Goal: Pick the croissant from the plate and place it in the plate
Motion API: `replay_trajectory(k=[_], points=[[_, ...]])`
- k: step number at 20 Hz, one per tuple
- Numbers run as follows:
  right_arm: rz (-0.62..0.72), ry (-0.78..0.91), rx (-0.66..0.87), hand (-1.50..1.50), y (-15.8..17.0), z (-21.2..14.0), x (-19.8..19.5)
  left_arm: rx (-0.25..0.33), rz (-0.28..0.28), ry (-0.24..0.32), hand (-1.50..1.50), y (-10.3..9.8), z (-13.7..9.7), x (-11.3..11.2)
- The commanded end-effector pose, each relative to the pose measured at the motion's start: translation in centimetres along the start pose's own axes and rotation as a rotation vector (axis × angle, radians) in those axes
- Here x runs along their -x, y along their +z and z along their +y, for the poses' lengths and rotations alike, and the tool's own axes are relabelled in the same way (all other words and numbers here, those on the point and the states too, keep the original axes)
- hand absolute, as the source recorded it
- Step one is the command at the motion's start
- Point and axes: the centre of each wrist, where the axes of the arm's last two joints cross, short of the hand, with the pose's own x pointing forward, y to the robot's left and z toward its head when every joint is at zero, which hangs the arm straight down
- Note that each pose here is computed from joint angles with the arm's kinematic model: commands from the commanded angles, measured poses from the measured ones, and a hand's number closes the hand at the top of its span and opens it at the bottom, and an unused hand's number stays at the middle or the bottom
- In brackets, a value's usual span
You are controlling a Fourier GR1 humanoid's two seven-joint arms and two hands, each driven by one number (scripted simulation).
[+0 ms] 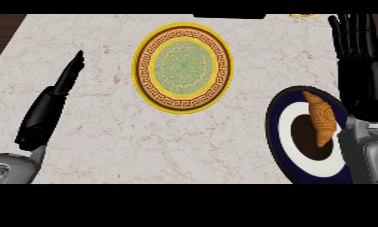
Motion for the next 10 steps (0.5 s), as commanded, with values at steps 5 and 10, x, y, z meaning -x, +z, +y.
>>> replay_trajectory(k=[5, 10], points=[[0.231, -0.147, -0.483, 1.5, 1.6, -1.4, 2.3, -0.157, 0.384, 0.204, 0.0, 3.0, -3.0, 4.2], [-0.079, 0.785, -0.597, 1.5, -1.7, -7.4, -4.2, -0.154, 0.488, 0.279, 0.0, 4.4, -4.9, 5.0]])
